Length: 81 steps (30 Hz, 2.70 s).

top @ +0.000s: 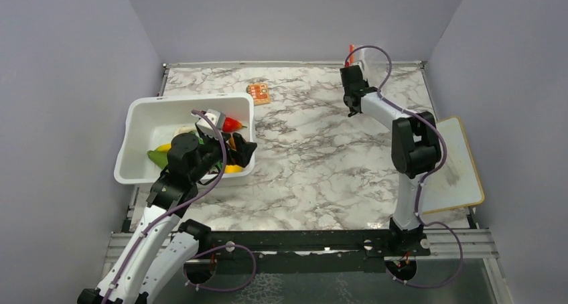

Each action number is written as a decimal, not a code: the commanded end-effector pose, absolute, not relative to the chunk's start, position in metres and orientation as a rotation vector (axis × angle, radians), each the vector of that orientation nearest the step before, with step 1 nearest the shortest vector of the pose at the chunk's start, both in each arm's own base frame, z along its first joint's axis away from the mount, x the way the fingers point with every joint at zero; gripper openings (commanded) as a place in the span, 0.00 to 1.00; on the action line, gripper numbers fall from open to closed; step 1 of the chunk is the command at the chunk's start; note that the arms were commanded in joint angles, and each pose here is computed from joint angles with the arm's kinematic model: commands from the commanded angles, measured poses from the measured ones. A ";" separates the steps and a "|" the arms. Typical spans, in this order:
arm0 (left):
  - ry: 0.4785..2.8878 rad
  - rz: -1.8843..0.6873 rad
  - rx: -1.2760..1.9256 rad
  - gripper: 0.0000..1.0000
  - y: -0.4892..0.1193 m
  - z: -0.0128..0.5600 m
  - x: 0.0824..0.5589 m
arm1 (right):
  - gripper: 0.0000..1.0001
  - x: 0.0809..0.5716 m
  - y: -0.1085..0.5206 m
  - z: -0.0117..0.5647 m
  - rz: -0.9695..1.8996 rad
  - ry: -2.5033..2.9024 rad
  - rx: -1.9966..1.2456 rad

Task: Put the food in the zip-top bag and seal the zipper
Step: Pick up the zipper food storage bag at the corner of the board, then open the zipper of the food storage bag at the center of the board.

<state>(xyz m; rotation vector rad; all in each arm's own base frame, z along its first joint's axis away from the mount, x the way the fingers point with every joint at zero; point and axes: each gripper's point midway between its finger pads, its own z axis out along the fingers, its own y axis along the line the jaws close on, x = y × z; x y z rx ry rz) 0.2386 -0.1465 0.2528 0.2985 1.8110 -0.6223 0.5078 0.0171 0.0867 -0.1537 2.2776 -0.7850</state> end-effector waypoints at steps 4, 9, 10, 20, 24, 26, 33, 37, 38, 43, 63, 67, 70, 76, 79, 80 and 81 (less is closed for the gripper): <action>1.806 -0.602 0.257 0.99 -0.143 0.253 0.245 | 0.06 0.469 0.072 0.132 -0.481 2.292 -0.110; 1.777 -0.741 0.273 0.97 -0.162 0.280 0.240 | 0.05 0.424 0.139 0.153 -0.090 2.298 -0.196; 1.773 -0.770 0.282 0.96 -0.166 0.286 0.238 | 0.05 0.413 0.149 0.158 -0.005 2.290 -0.212; 1.799 -1.075 0.258 0.83 -0.203 0.306 0.231 | 0.03 0.293 0.233 0.201 0.789 2.106 -0.415; 1.850 -1.192 0.244 0.77 -0.218 0.300 0.234 | 0.03 0.259 0.243 0.216 0.970 2.013 -0.478; 1.863 -1.271 0.227 0.76 -0.228 0.300 0.235 | 0.03 0.242 0.250 0.221 1.059 1.977 -0.534; 1.824 -1.340 0.210 0.72 -0.255 0.319 0.248 | 0.03 0.211 0.266 0.221 1.217 1.933 -0.676; 1.879 -1.344 0.224 0.70 -0.274 0.307 0.257 | 0.03 0.199 0.273 0.225 1.269 1.890 -0.751; 1.900 -1.354 0.226 0.70 -0.279 0.302 0.258 | 0.03 0.196 0.275 0.225 1.284 1.881 -0.772; 1.961 -1.433 0.276 0.69 -0.306 0.285 0.253 | 0.04 0.184 0.282 0.217 1.314 1.880 -0.856; 2.058 -1.332 0.205 0.48 -0.318 0.239 0.282 | 0.04 0.168 0.298 0.208 1.372 1.871 -0.950; 2.066 -1.331 0.202 0.47 -0.319 0.235 0.283 | 0.04 0.168 0.300 0.207 1.368 1.876 -0.958; 2.086 -1.337 0.195 0.47 -0.319 0.229 0.282 | 0.04 0.168 0.300 0.206 1.365 1.878 -0.953; 2.117 -1.354 0.157 0.38 -0.319 0.224 0.280 | 0.04 0.168 0.299 0.205 1.354 1.878 -0.947; 2.125 -1.375 0.157 0.33 -0.321 0.223 0.278 | 0.04 0.169 0.299 0.201 1.349 1.892 -0.941; 2.120 -1.389 0.163 0.29 -0.322 0.223 0.277 | 0.04 0.170 0.299 0.201 1.347 1.896 -0.937; 2.117 -1.404 0.165 0.24 -0.324 0.223 0.276 | 0.05 0.170 0.299 0.201 1.346 1.902 -0.930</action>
